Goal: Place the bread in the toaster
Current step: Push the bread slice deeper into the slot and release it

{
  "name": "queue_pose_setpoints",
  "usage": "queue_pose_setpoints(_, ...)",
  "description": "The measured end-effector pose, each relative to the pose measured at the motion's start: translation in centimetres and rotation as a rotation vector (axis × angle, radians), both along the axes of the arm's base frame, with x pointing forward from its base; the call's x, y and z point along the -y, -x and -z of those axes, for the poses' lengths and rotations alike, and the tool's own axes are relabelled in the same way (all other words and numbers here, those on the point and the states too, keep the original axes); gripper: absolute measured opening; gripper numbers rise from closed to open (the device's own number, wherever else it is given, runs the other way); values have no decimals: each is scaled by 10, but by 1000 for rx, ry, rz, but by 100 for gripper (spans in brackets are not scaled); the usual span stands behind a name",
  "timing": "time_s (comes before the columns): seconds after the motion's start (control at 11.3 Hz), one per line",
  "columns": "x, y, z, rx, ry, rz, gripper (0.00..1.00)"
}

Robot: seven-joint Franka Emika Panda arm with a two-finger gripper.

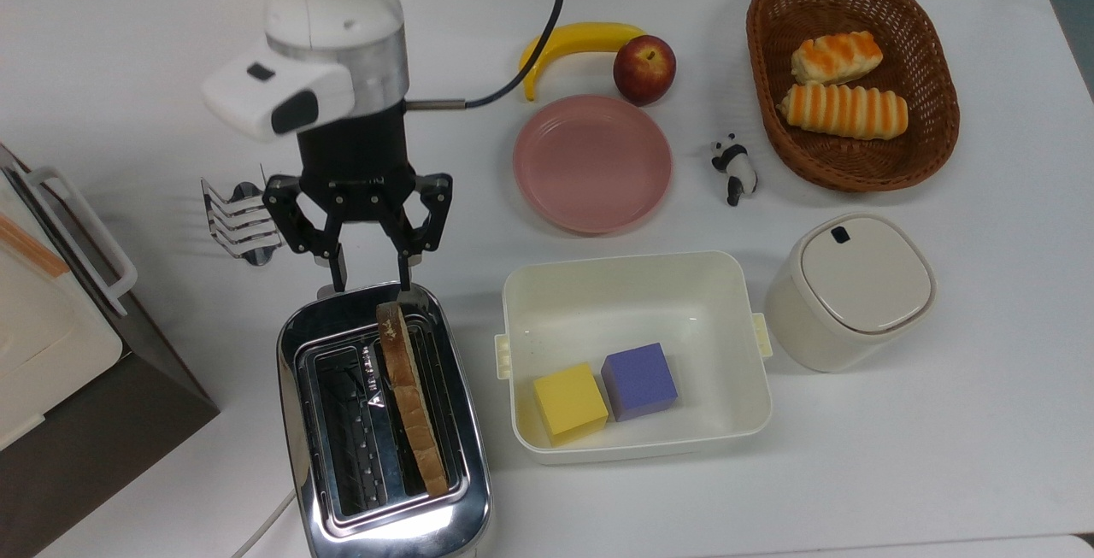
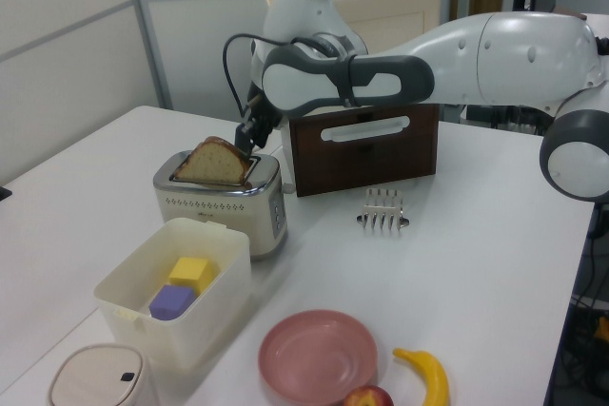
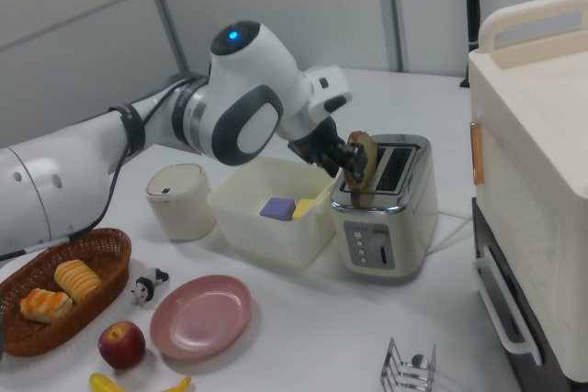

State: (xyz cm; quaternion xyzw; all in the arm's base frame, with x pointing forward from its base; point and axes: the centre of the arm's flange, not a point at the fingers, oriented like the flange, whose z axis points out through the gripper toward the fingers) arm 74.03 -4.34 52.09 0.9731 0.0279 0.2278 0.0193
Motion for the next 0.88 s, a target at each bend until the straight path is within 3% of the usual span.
queue_pose_setpoints(0.18, 0, -4, 21, -18, 4, -4, 55)
queue_pose_setpoints(0.53, -6, -13, 31, 46, 16, -11, 51)
queue_pose_setpoints(0.62, -9, -13, 31, 46, 16, -16, 43)
queue_pose_setpoints(0.79, -14, -14, 31, 47, 14, -23, 11)
queue_pose_setpoints(0.88, -15, -14, 29, 50, 13, -24, 10)
